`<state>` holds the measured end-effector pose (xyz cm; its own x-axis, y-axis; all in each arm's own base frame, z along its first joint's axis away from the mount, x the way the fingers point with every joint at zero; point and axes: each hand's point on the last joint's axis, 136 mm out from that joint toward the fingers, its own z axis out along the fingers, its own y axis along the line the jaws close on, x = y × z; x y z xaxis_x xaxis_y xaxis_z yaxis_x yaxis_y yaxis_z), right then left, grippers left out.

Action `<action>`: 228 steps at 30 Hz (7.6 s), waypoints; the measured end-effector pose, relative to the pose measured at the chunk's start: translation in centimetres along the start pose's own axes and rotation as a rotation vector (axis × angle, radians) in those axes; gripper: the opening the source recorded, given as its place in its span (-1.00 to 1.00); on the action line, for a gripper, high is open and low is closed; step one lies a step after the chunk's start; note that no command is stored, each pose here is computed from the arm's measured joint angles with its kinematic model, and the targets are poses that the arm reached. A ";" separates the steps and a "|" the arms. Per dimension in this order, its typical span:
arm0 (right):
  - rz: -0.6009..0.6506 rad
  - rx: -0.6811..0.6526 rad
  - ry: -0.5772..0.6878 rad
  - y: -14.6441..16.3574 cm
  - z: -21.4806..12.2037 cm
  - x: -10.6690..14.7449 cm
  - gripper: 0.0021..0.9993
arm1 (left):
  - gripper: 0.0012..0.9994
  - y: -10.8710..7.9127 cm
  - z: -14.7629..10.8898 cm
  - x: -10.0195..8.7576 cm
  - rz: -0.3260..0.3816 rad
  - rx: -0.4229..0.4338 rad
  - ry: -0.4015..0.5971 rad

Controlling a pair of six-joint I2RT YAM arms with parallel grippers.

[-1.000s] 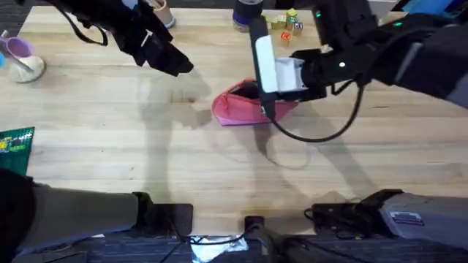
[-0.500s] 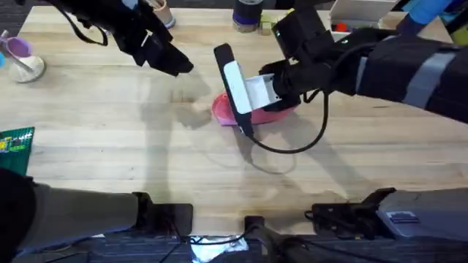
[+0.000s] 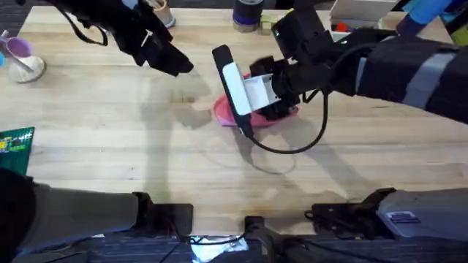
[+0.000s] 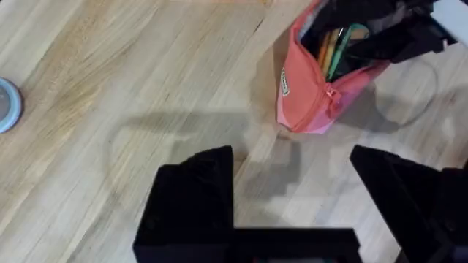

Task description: Unzip the bag, pick up the pens from the table one at a time and place them inside, then zip the bag closed.

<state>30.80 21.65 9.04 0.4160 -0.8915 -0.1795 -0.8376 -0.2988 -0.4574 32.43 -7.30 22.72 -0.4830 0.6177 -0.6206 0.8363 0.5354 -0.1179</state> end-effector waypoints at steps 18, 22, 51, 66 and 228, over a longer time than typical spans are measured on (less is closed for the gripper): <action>-0.003 0.017 0.026 -0.4 0.0 0.3 0.99 | 0.99 0.0 0.0 0.0 0.000 0.000 0.000; 0.024 0.030 0.081 -0.5 0.0 0.8 0.99 | 0.99 -0.1 0.0 0.1 -0.003 0.003 0.002; 0.664 0.183 0.028 0.0 -10.1 0.5 0.99 | 0.99 -8.7 -6.8 0.0 0.245 -0.060 -0.029; 0.851 0.320 -0.102 -1.0 -15.3 -0.3 0.99 | 1.00 -11.6 -5.8 1.4 0.382 0.037 -0.056; 1.874 0.248 -0.277 -3.5 -1.4 -9.9 -0.94 | 0.99 -8.3 2.0 9.8 0.121 0.081 -0.204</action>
<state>29.13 31.04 13.65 -0.7746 0.1128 -0.6223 -0.1629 0.9152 0.3686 21.30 -6.80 16.02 -0.3230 0.5408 -0.7767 0.9067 0.4121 -0.0901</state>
